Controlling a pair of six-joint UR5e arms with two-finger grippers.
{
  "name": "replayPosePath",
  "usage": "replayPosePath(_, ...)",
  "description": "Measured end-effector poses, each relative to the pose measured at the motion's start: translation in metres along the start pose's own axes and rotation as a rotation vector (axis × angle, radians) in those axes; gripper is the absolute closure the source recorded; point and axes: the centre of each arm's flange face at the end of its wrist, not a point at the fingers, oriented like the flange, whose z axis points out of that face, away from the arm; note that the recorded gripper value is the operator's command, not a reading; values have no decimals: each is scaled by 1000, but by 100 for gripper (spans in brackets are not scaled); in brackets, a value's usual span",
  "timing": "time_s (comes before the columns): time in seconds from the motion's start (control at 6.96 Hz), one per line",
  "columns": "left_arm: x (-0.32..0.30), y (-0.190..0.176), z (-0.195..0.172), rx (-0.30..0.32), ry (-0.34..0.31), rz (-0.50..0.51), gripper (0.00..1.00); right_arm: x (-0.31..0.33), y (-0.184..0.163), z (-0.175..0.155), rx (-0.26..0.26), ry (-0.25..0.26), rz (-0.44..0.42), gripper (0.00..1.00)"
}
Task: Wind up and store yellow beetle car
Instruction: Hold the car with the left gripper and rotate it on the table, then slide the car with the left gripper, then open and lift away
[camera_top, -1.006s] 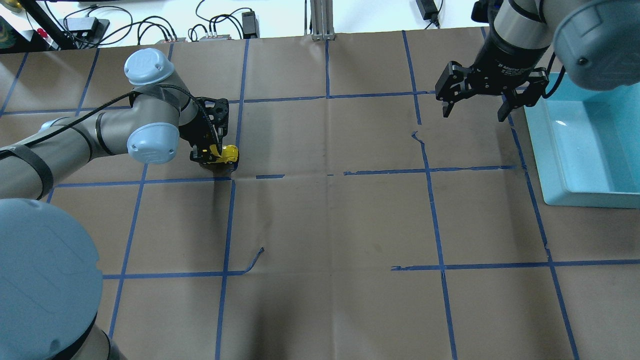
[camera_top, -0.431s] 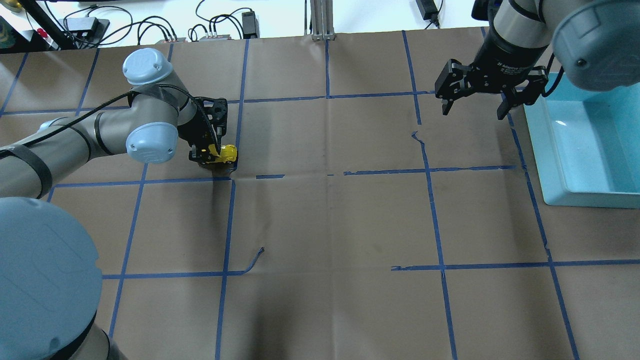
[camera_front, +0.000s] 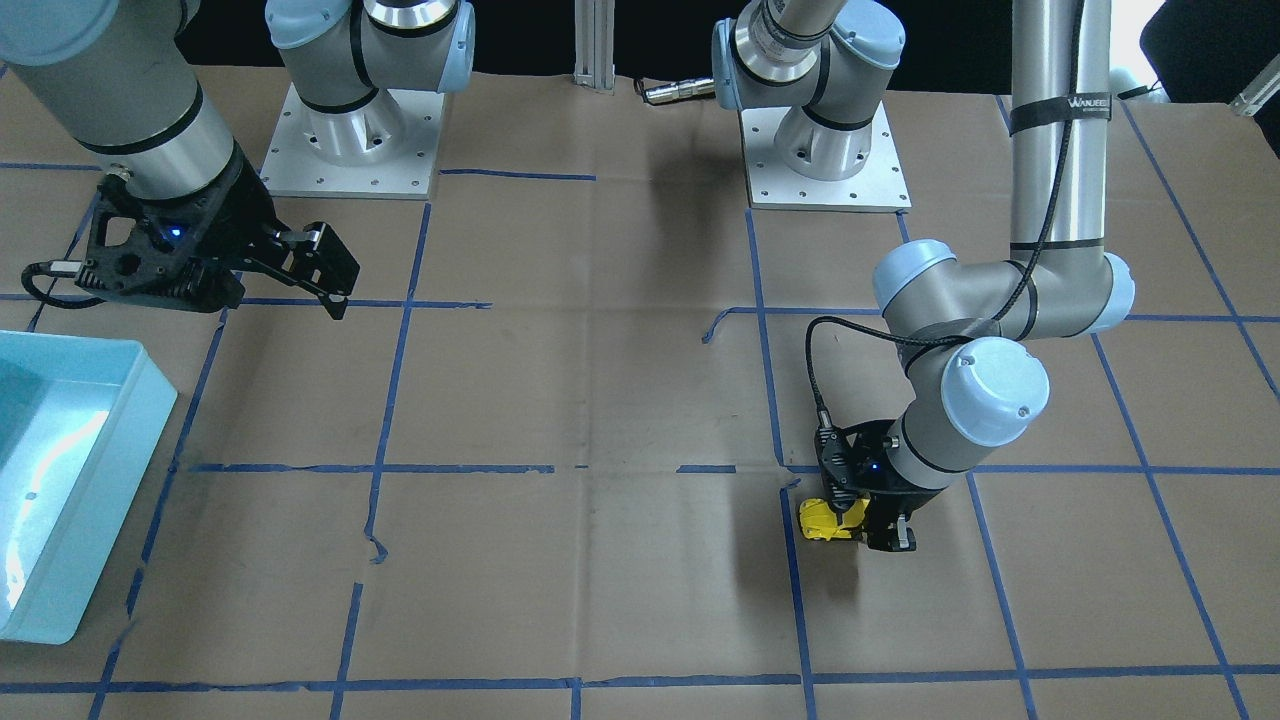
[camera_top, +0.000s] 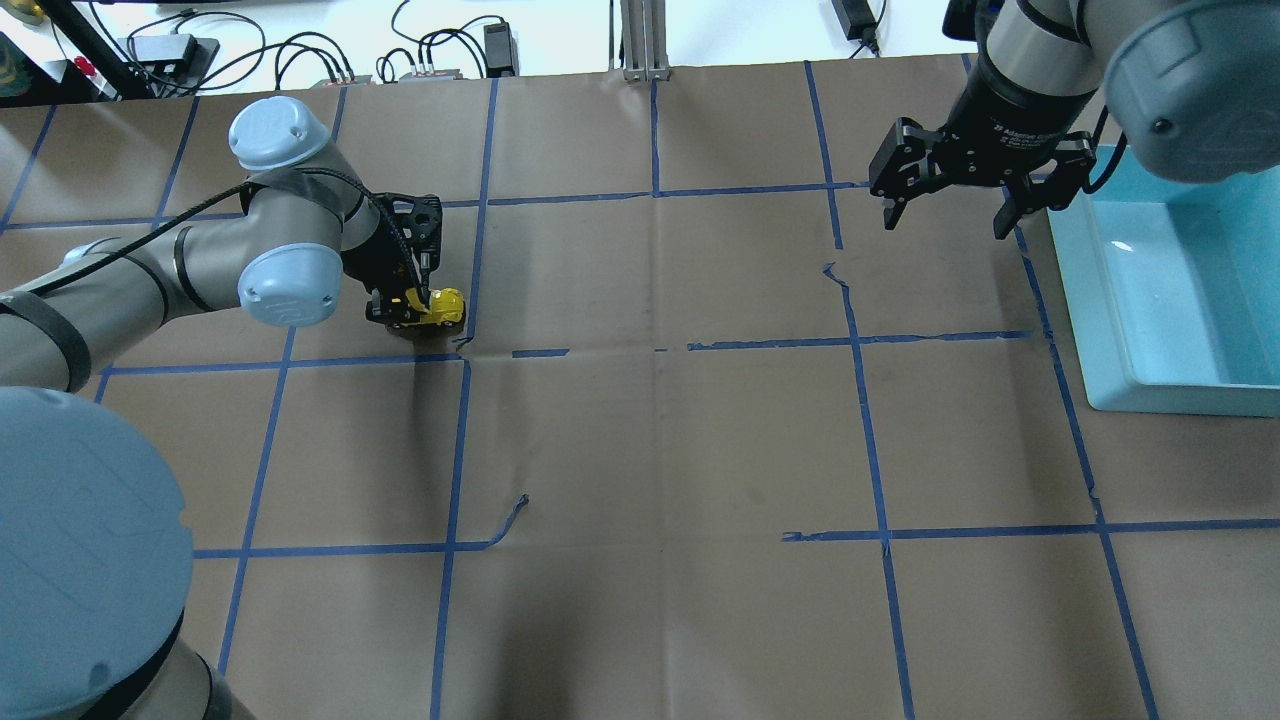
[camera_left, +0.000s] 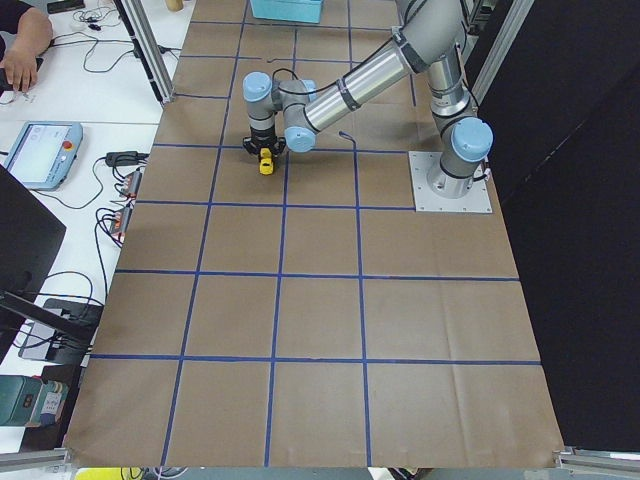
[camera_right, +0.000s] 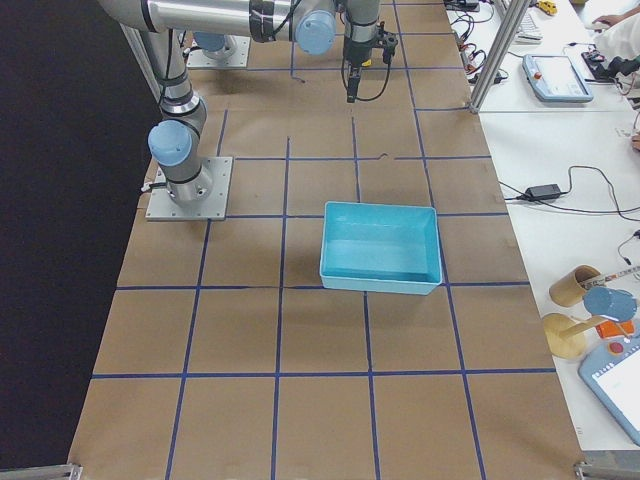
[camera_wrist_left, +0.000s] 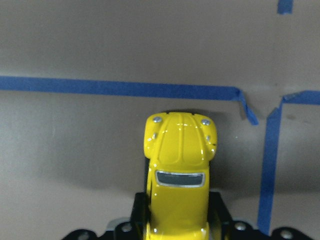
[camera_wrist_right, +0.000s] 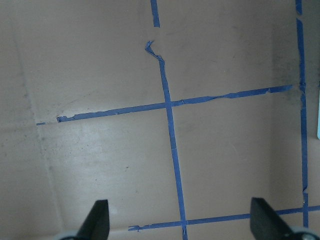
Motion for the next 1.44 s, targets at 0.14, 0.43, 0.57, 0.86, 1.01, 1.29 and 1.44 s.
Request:
replayPosePath(0.14, 0, 5, 0, -1, 0, 2, 99, 0, 0, 1, -1, -1, 0, 0)
replayPosePath(0.43, -2, 8, -1, -3, -3, 8, 99, 0, -1, 2, -3, -1, 0, 0)
replayPosePath(0.57, -2, 9, -1, -3, -3, 9, 99, 0, -1, 2, -2, -2, 0, 0)
replayPosePath(0.86, -5, 11, -3, -2, -9, 9, 99, -2, -2, 0, 8, -3, -3, 0)
replayPosePath(1.01, -5, 18, -4, 0, -10, 2, 99, -3, -2, -1, 13, -4, -5, 0)
replayPosePath(1.29, -4, 37, -6, 3, -10, 10, 99, -4, -4, 0, 19, -4, -7, 0)
replayPosePath(1.44, -5, 41, -6, 3, -10, 24, 99, -4, -4, 1, 17, -4, -7, 0)
